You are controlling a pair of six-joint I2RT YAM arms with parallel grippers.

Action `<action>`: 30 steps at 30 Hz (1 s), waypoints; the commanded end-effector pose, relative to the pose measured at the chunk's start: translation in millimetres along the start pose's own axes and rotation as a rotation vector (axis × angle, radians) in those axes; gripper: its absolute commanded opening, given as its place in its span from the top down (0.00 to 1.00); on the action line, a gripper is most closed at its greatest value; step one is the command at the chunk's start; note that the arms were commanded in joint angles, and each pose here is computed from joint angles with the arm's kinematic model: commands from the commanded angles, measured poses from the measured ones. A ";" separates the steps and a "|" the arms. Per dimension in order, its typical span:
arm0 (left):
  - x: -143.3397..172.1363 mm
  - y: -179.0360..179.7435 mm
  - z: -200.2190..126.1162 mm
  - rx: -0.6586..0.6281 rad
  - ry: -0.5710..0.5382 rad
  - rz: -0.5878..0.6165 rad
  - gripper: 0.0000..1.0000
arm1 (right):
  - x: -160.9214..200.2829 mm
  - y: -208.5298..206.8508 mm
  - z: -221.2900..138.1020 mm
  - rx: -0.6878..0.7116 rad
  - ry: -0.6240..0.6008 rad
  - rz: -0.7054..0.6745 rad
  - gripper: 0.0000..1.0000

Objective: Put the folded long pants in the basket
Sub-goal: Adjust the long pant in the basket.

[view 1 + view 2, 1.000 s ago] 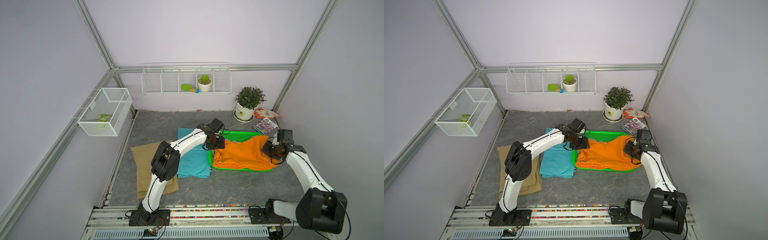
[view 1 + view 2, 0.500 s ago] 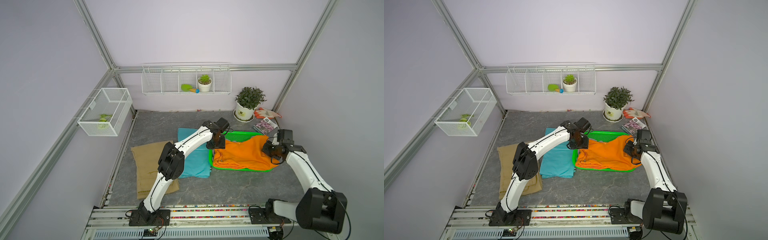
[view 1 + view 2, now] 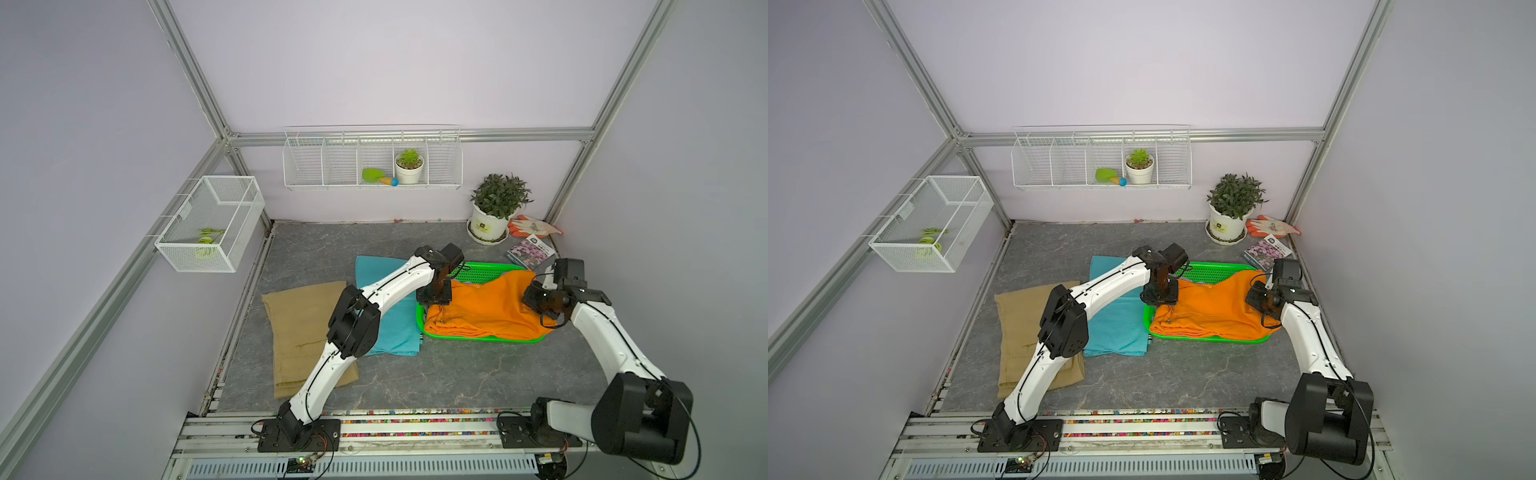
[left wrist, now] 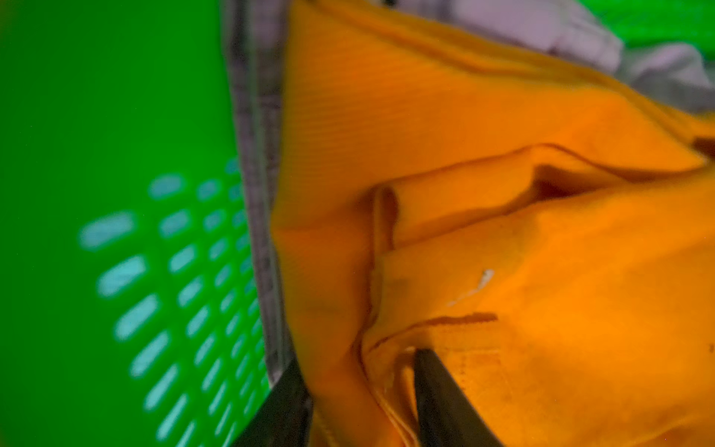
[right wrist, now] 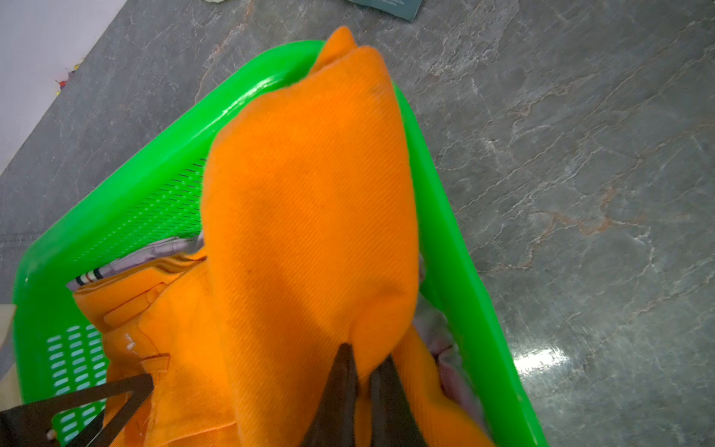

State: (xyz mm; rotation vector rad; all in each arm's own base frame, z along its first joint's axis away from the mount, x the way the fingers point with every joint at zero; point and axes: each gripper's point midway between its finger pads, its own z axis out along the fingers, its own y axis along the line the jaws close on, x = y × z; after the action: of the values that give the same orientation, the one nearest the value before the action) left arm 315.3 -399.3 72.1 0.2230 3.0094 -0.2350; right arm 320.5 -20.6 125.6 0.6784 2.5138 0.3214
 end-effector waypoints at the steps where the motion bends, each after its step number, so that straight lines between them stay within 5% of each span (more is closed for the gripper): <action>1: -5.7 7.5 -2.1 -0.045 -0.034 -0.012 0.74 | 11.2 5.4 8.1 -0.037 0.045 0.002 1.00; 4: -14.4 1.1 -13.5 -0.016 -0.086 -0.002 0.99 | 10.2 5.6 5.5 -0.035 0.036 0.001 1.00; 21: -23.4 -23.4 -94.1 0.099 -0.276 0.064 1.00 | -0.4 10.8 -32.1 -0.039 -0.068 -0.001 1.00; 30: -29.3 -9.3 -77.1 -0.002 -0.278 0.035 1.00 | -13.0 11.9 -35.1 -0.045 -0.134 0.014 1.00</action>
State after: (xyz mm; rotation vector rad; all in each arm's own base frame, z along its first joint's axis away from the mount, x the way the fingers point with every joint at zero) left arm 326.5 -402.6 150.2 0.2495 2.7581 -0.2916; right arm 309.6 -18.0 159.4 0.6690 2.4188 0.3304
